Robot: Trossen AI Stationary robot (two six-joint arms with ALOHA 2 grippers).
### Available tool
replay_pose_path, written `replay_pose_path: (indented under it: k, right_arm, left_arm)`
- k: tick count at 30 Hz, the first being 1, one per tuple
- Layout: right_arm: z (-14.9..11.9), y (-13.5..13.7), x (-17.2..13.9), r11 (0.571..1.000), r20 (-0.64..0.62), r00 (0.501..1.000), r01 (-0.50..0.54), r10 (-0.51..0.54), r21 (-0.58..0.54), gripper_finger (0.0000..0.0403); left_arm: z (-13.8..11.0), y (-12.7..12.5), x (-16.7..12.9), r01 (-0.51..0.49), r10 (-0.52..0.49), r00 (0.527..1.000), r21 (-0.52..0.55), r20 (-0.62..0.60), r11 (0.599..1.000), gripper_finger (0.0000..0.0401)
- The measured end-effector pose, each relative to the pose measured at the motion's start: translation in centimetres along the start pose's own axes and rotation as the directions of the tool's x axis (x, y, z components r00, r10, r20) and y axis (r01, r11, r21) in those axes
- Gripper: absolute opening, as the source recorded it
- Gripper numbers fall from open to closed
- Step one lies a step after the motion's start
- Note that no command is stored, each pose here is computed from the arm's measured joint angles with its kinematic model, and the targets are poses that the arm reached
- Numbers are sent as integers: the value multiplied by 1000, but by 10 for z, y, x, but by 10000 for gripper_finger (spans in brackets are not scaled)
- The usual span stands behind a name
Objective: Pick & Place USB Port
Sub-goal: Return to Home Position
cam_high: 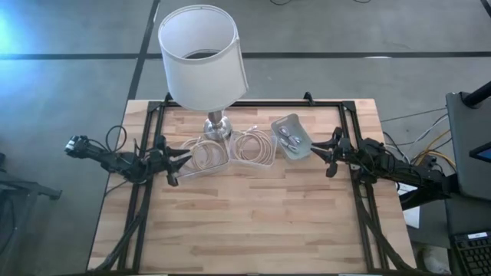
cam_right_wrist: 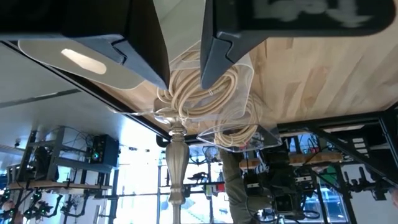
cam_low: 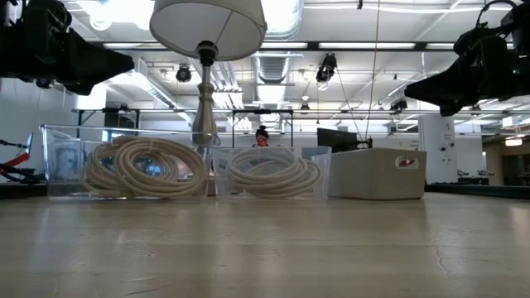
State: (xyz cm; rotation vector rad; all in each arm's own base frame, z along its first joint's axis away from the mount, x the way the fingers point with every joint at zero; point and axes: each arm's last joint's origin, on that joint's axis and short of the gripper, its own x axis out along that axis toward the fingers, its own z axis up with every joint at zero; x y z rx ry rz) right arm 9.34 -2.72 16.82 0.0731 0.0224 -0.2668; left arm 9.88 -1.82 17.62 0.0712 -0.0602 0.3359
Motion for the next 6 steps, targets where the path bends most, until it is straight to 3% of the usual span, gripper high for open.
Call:
replay_pose_path:
  k: [6]
  right_arm:
    - [0, 0, 0, 1000, 0, 1000, 0, 0, 0, 91]
  left_arm:
    - [0, 0, 0, -1, 1, 1000, 0, 0, 1000, 106]
